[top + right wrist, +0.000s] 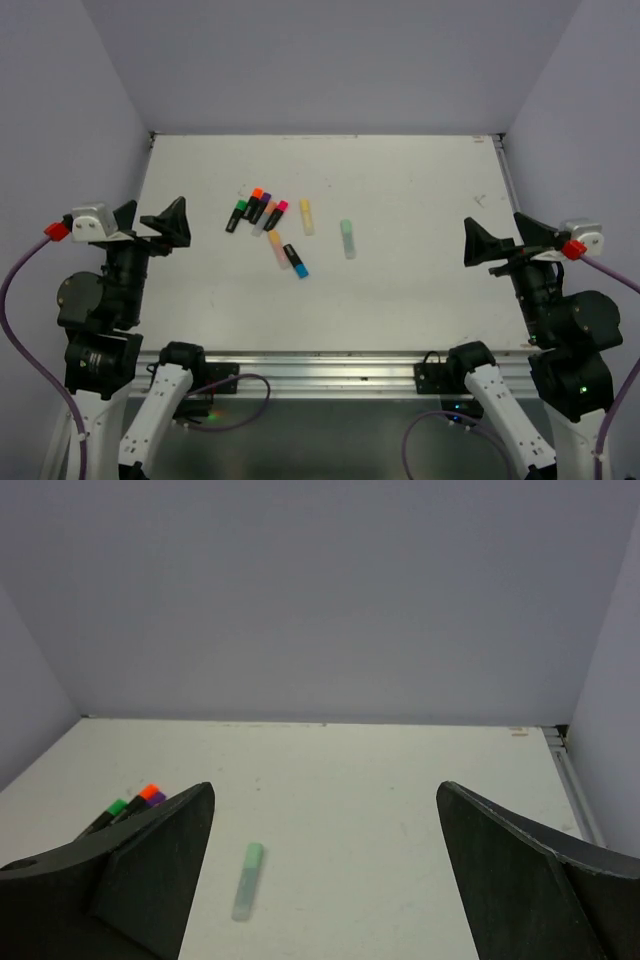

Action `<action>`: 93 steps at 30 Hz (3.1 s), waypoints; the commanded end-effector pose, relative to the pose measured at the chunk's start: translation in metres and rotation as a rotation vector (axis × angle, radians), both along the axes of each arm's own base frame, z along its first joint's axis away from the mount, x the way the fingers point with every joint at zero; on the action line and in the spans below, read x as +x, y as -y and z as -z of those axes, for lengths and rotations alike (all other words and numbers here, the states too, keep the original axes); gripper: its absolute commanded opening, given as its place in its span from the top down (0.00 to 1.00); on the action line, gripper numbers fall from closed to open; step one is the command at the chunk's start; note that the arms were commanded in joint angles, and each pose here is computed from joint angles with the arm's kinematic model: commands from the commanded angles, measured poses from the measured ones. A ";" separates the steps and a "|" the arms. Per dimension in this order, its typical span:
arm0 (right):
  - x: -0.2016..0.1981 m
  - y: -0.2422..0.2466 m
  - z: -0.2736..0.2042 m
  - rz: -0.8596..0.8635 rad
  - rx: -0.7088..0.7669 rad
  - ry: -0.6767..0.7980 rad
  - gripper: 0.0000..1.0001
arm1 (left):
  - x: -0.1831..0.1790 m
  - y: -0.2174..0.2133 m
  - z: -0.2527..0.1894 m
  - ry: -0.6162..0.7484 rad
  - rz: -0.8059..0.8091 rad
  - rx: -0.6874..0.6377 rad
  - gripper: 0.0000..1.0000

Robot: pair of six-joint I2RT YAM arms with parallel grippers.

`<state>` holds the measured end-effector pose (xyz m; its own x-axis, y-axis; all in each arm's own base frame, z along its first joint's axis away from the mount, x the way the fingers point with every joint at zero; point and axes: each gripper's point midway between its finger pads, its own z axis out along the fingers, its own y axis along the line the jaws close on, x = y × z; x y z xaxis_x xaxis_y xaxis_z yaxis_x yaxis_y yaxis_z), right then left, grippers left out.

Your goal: Open the pen caps

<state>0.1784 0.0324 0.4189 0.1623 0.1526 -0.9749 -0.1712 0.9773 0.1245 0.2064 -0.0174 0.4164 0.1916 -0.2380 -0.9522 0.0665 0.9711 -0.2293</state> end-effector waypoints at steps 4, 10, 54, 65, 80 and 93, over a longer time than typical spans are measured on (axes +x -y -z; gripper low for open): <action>0.005 -0.007 0.003 -0.028 0.029 -0.018 0.01 | 0.012 0.015 0.014 -0.054 0.073 -0.007 0.00; 0.023 -0.022 0.038 -0.072 0.076 -0.162 0.01 | 0.035 0.031 0.038 -0.164 0.137 -0.002 0.00; 0.097 -0.127 0.240 -0.313 0.096 -0.796 0.01 | 0.120 0.160 0.368 -0.986 -0.168 0.091 0.37; 0.097 -0.125 0.240 -0.309 0.092 -0.783 0.01 | 0.113 0.151 0.385 -1.025 -0.204 0.154 0.51; 0.095 -0.128 0.241 -0.325 0.102 -0.784 0.01 | 0.103 0.142 0.404 -1.071 -0.193 0.203 0.53; 0.092 -0.132 0.227 -0.365 0.099 -0.757 0.01 | 0.110 0.148 0.385 -1.027 -0.021 0.241 1.00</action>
<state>0.2703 0.1561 0.1726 -0.6378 0.1542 -0.7546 -0.2565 0.8813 0.3969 0.3141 -0.1622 0.0145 -0.7502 -0.0726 -0.6572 -0.1424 0.9884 0.0534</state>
